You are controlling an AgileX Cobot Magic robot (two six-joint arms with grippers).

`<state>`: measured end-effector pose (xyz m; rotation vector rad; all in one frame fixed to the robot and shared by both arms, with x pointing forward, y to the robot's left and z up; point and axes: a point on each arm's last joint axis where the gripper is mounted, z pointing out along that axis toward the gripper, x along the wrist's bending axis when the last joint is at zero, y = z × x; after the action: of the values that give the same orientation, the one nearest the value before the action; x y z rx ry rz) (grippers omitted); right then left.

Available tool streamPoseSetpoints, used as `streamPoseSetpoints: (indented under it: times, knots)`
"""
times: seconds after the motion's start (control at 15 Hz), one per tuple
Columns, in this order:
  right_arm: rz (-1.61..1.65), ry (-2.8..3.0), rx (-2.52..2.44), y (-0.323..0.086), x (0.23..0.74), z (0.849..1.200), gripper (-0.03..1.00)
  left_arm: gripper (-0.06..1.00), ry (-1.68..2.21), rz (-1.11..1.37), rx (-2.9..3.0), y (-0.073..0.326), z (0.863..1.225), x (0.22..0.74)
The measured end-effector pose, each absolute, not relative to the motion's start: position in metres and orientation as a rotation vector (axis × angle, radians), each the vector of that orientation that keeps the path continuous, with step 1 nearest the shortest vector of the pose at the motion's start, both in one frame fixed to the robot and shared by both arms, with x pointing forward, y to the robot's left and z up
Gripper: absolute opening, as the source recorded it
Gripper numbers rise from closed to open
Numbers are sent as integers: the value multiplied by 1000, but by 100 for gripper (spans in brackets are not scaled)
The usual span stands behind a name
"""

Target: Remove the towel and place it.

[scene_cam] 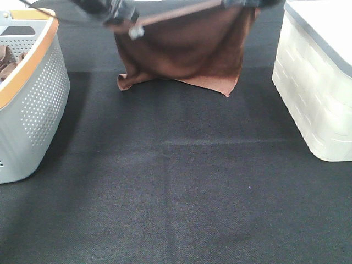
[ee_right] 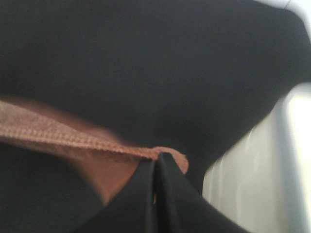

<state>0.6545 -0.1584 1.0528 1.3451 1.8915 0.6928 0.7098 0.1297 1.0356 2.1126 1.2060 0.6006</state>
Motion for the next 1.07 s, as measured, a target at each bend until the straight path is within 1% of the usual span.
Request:
streamPoseSetpoints:
  times: [0.13,0.2,0.33,0.4,0.53,0.67,0.8,0.93,1.07]
  knots:
    - [564,2059,1398,-151,640,1041,0,0,1270,467,2250,132,1026,698]
    - [564,2059,1398,-151,640,1041,0,0,1270,467,2250,132,1026,698]
    - [474,2230,1519,-147,625,1030,0,0,1333,312,2380,135,1018,685]
    - [397,2335,1571,-146,615,1025,0,0,1368,196,2427,135,1015,677]
    - [303,2421,1646,-147,604,1022,0,0,1432,24,2455,134,1012,665]
    - [182,2487,1693,-149,595,1019,0,0,1493,-40,2424,133,1009,662]
    - [112,2567,1757,-148,585,1018,0,0,1566,-154,2468,128,982,646]
    - [50,2647,1792,-147,575,1014,0,0,1566,-265,2573,116,956,620]
    - [-45,2696,1824,-150,564,998,0,0,1539,-318,2670,102,941,598]
